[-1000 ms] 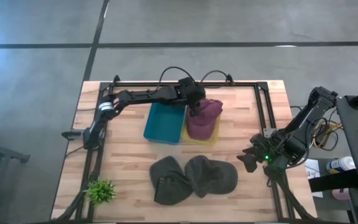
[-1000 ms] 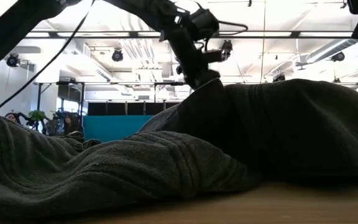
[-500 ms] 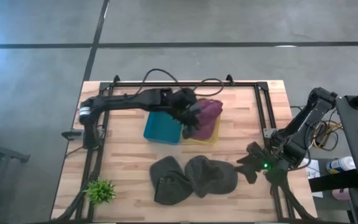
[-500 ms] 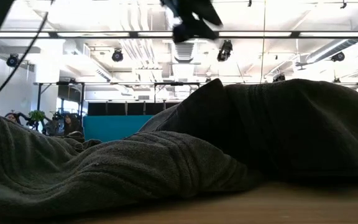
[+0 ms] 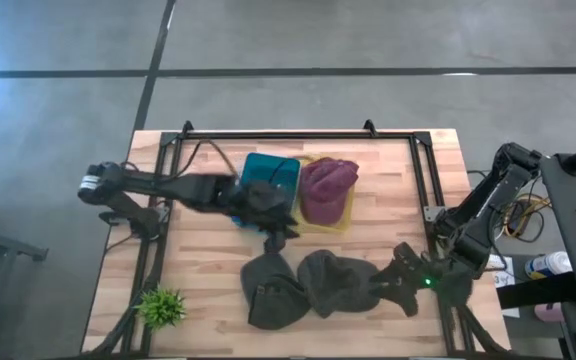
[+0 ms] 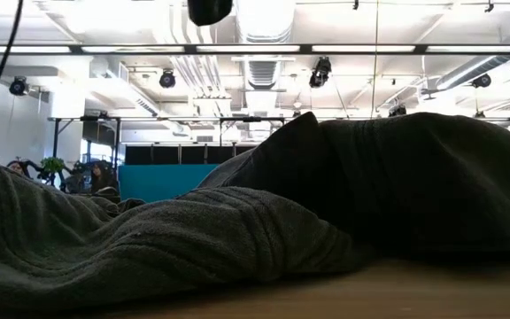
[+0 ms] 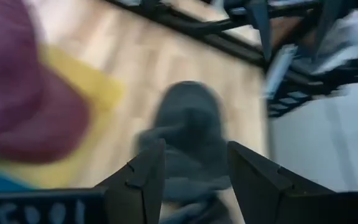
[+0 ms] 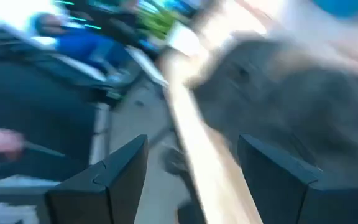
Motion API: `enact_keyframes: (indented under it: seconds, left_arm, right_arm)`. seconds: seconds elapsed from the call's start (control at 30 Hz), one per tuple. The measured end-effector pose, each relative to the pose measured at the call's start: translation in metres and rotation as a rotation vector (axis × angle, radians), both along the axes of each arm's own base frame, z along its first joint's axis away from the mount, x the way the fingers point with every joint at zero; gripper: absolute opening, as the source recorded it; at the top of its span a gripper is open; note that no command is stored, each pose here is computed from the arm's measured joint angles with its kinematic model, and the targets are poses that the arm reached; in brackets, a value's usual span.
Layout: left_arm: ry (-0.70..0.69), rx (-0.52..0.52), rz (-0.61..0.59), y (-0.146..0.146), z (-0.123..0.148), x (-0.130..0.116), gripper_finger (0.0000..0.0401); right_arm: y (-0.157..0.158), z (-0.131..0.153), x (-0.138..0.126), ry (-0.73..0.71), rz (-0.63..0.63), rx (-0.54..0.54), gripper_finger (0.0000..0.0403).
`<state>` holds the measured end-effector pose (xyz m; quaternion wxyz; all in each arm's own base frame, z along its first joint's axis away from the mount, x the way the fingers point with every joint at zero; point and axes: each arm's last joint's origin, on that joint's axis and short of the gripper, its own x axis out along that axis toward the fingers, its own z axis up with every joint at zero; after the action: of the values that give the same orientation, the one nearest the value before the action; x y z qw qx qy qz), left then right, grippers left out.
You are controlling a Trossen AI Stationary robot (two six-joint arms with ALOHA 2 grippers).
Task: Pick & Place hat
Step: Put the right black cap into the blue bin
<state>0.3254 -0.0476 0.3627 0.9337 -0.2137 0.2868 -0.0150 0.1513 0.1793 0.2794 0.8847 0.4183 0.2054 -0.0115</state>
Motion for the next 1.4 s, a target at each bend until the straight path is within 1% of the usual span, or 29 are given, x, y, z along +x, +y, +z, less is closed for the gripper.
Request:
enact_keyframes:
  seconds: [0.07, 0.1, 0.2, 0.23, 0.27, 0.3, 0.4, 0.47, 0.53, 0.63, 0.67, 0.73, 0.83, 0.9, 0.97, 1.07, 1.17, 1.27, 1.33, 1.4]
  left_arm:
    - [-0.063, -0.074, -0.032, -0.009, -0.012, -0.008, 0.0163]
    - [-0.106, -0.110, -0.047, -0.013, -0.017, -0.012, 0.0163]
    - [-0.232, -0.199, -0.070, -0.022, -0.039, -0.024, 0.0163]
    - [-0.275, -0.222, -0.075, -0.023, -0.046, -0.029, 0.0163]
    - [-0.310, -0.247, -0.074, -0.023, -0.052, -0.033, 0.0163]
    - [-0.342, -0.276, -0.070, -0.023, -0.057, -0.038, 0.0163]
    - [-0.430, -0.326, -0.070, -0.020, -0.072, -0.049, 0.0163]
    - [-0.453, -0.347, -0.070, -0.019, -0.084, -0.054, 0.0163]
    - [-0.474, -0.368, -0.068, -0.018, -0.091, -0.059, 0.0163]
    - [-0.495, -0.371, -0.072, -0.017, -0.098, -0.063, 0.0163]
    - [-0.479, -0.370, -0.076, -0.016, -0.101, -0.064, 0.0163]
    - [-0.439, -0.391, -0.105, -0.015, -0.105, -0.064, 0.0163]
    - [-0.354, -0.447, -0.206, -0.013, -0.108, -0.065, 0.0163]
    - [-0.278, -0.487, -0.262, -0.012, -0.113, -0.066, 0.0163]
    - [-0.229, -0.534, -0.271, -0.011, -0.116, -0.066, 0.0163]
    - [-0.214, -0.560, -0.263, -0.011, -0.116, -0.066, 0.0163]
    - [-0.217, -0.555, -0.263, -0.011, -0.116, -0.066, 0.0163]
    - [-0.219, -0.545, -0.254, -0.008, -0.117, -0.064, 0.0163]
    - [-0.211, -0.539, -0.247, -0.006, -0.120, -0.063, 0.0163]
    - [-0.197, -0.537, -0.240, -0.006, -0.124, -0.060, 0.0163]
  right_arm:
    - [0.007, 0.011, -0.001, -0.121, 0.035, -0.060, 0.0243]
    - [0.009, 0.014, -0.002, -0.158, 0.037, -0.084, 0.0244]
    - [0.010, 0.012, -0.005, -0.166, 0.036, -0.161, 0.0247]
    - [0.010, 0.010, -0.006, -0.149, 0.024, -0.147, 0.0248]
    - [0.010, 0.008, -0.007, -0.132, 0.010, -0.089, 0.0248]
    - [0.012, 0.008, -0.007, -0.124, 0.022, -0.062, 0.0249]
    - [0.020, 0.010, -0.005, -0.181, 0.098, -0.128, 0.0249]
    - [0.022, 0.016, -0.003, -0.238, 0.121, -0.138, 0.0249]
    - [0.021, 0.020, 0.002, -0.282, 0.108, -0.144, 0.0249]
    - [0.008, 0.012, 0.014, -0.252, 0.044, -0.160, 0.0249]
    - [0.001, 0.007, 0.019, -0.226, 0.014, -0.147, 0.0249]
    - [-0.013, -0.004, 0.031, -0.171, -0.008, -0.082, 0.0249]
    - [-0.031, -0.025, 0.044, -0.078, -0.025, 0.008, 0.0249]
    - [-0.038, -0.031, 0.051, -0.062, -0.067, 0.090, 0.0249]
    - [-0.040, -0.032, 0.052, -0.058, -0.093, 0.157, 0.0249]
    - [-0.040, -0.030, 0.052, -0.068, -0.093, 0.183, 0.0249]
    - [-0.038, -0.023, 0.054, -0.097, -0.087, 0.193, 0.0249]
    - [-0.039, -0.019, 0.057, -0.105, -0.119, 0.227, 0.0247]
    - [-0.039, -0.025, 0.057, -0.034, -0.117, 0.294, 0.0243]
    - [-0.038, -0.037, 0.054, 0.138, -0.090, 0.394, 0.0239]
